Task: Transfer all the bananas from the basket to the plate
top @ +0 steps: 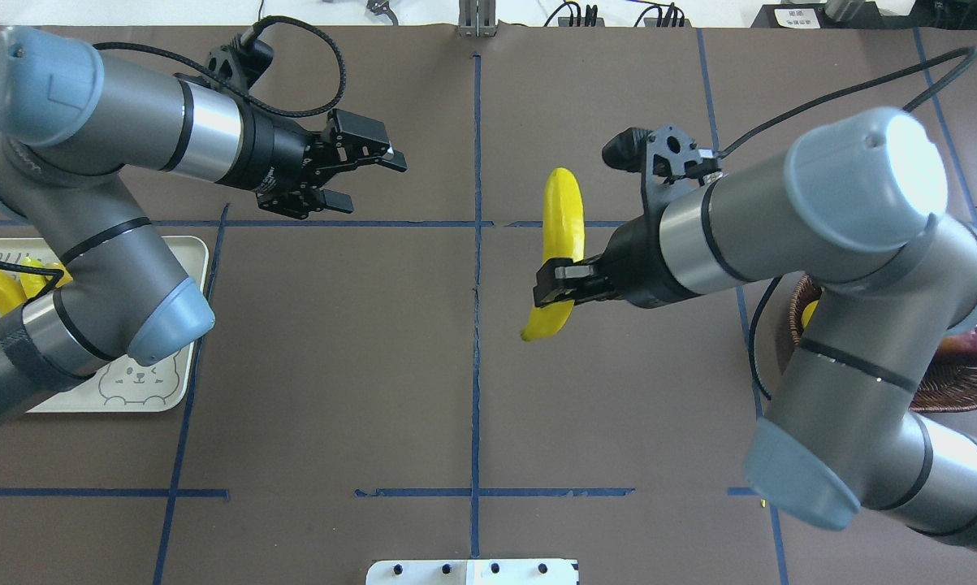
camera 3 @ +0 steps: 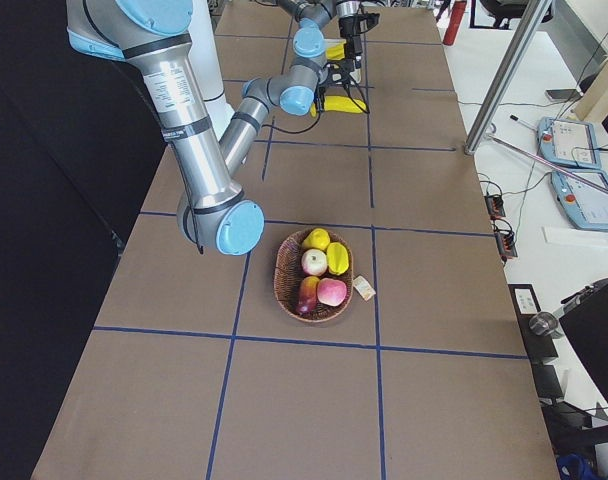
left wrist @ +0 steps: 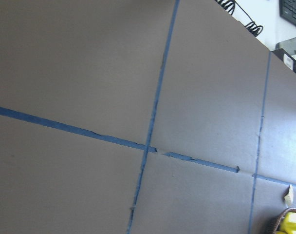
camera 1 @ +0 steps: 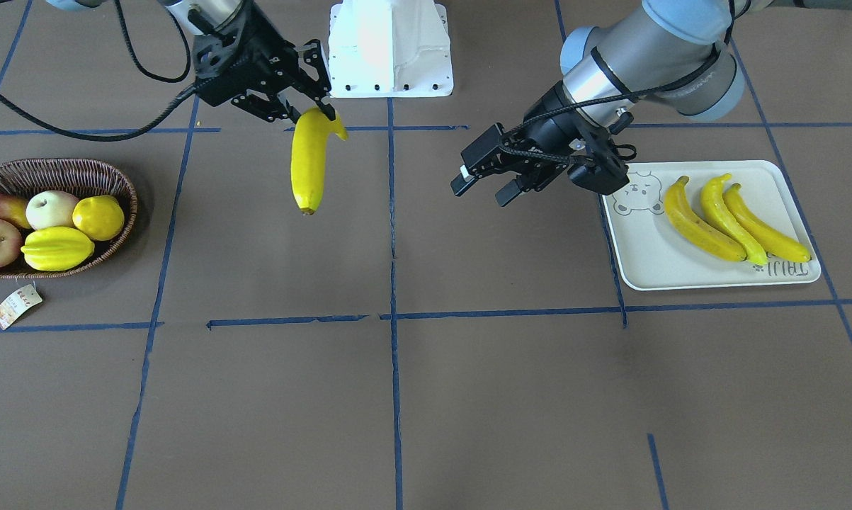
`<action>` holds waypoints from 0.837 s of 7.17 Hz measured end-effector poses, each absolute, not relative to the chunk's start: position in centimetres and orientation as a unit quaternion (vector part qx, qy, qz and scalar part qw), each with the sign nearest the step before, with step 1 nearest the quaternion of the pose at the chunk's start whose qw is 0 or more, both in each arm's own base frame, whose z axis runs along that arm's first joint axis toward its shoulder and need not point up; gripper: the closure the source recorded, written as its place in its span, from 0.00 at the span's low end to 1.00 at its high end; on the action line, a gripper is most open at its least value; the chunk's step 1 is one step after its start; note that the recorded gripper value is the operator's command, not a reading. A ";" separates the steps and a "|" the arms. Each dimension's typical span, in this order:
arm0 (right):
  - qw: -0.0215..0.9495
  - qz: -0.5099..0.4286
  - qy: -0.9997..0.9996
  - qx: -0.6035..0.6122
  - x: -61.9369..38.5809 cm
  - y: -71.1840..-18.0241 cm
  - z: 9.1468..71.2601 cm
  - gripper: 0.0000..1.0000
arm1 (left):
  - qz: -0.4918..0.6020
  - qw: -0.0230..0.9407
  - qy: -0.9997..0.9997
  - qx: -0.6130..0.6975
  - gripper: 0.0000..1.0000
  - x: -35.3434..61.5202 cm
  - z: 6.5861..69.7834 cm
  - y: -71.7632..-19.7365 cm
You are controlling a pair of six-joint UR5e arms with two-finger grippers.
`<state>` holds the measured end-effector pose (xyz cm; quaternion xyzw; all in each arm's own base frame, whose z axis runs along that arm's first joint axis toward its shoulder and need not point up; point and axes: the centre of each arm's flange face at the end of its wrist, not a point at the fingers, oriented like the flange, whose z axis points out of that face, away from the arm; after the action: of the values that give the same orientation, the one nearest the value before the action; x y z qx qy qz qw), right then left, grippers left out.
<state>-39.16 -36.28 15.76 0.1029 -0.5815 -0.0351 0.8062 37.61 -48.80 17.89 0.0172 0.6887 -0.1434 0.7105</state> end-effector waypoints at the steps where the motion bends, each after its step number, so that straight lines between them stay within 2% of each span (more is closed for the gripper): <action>1: 0.803 -0.039 -0.585 0.106 -41.3 -34.6 14.9 0.96 | -0.137 0.695 0.706 0.007 0.01 38.5 15.9 -47.9; 6: 0.792 -0.051 -0.598 0.110 -43.7 -32.5 12.7 0.96 | -0.087 0.681 0.726 -0.032 0.05 45.7 12.8 -42.6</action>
<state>-43.67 -32.47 12.75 0.1103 -0.5978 -0.0508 0.7924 45.69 -42.63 12.79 -0.0322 0.7260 -0.0874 0.6814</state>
